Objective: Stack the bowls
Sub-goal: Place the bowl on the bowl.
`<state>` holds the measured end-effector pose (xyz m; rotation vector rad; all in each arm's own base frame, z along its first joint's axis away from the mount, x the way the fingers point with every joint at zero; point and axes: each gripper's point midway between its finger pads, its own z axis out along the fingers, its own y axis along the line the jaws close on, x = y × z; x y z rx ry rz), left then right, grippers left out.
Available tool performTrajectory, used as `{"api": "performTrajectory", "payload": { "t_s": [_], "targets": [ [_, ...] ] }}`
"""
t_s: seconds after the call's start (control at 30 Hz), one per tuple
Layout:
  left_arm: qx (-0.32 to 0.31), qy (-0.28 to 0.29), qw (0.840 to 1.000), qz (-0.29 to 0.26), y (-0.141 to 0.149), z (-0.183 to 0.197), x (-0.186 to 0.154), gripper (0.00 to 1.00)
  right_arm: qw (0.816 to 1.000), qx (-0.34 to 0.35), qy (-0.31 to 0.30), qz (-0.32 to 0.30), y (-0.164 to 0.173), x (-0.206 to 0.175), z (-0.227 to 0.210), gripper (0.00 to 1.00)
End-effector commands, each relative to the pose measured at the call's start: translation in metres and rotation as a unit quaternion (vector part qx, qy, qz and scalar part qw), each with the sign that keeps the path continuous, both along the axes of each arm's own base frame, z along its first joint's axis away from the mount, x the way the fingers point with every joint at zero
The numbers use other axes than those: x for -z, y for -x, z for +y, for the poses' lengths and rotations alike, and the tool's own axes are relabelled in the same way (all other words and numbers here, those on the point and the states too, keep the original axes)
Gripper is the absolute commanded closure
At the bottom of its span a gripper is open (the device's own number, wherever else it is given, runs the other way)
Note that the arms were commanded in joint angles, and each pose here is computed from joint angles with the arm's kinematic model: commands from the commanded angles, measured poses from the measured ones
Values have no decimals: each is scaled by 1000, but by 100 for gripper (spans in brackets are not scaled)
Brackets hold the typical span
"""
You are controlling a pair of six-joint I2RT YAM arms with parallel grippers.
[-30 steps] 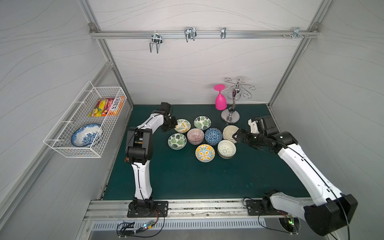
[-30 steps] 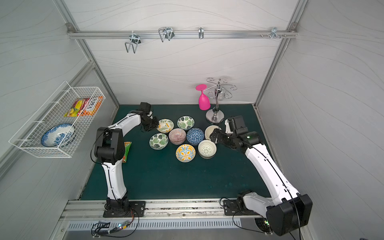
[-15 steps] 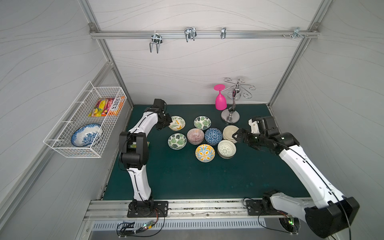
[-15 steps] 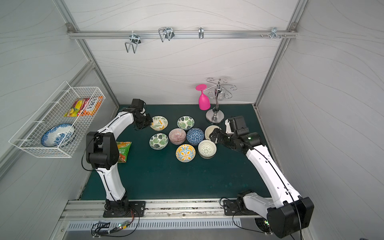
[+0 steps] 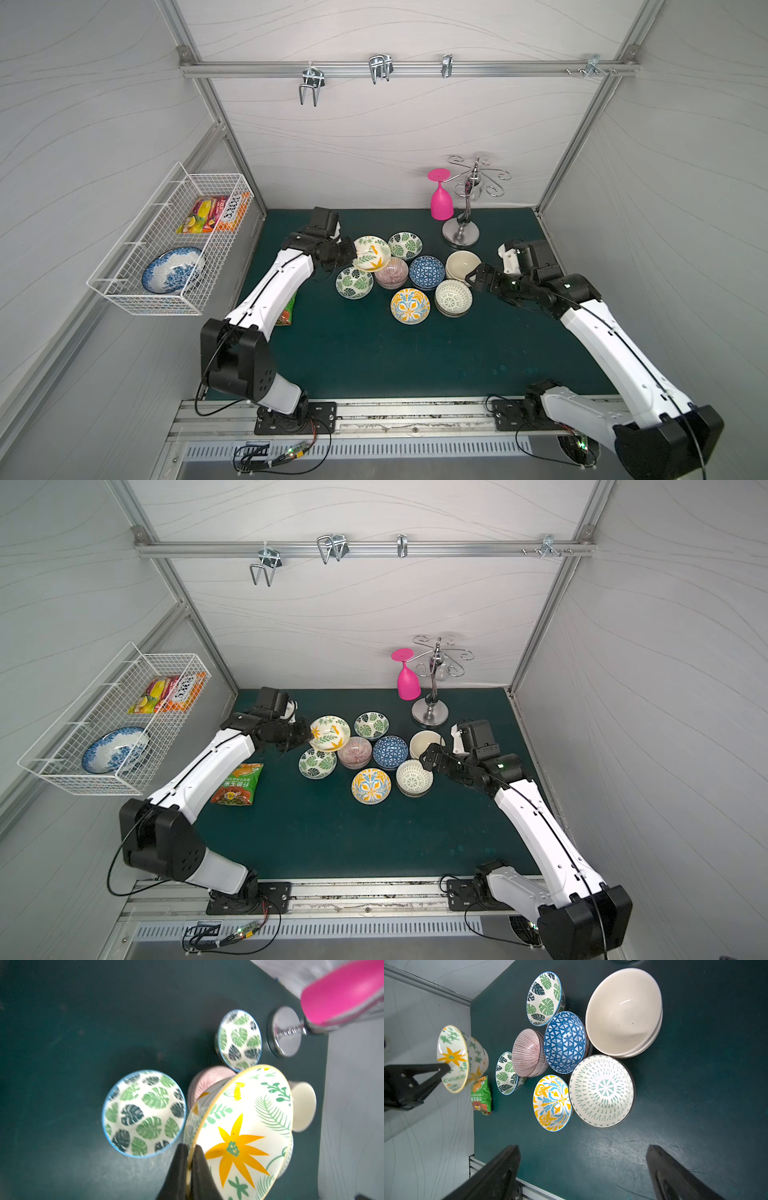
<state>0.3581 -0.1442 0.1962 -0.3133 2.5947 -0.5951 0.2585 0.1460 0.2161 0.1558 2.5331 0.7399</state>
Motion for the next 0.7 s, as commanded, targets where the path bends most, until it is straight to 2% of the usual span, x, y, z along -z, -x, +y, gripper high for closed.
{"api": "performTrajectory", "payload": {
  "t_s": [0.0,0.1,0.23,0.43,0.67],
  "targets": [
    [16,29,999,-16,25,-26,-9,100,1000,-1,-11,-9,2,-1,1,1],
    [24,45,999,-17,50,-43,-4,100,1000,-3,-14,-6,6,3,1,1],
    [34,53,998,-20,64,-61,9,100,1000,-5,-17,-6,11,5,0,1],
    [51,53,997,-7,73,-84,36,100,1000,-4,-13,-11,18,5,-4,1],
    [50,61,997,-8,68,-98,52,100,1000,-5,-10,-15,23,6,-7,1]
  ]
}}
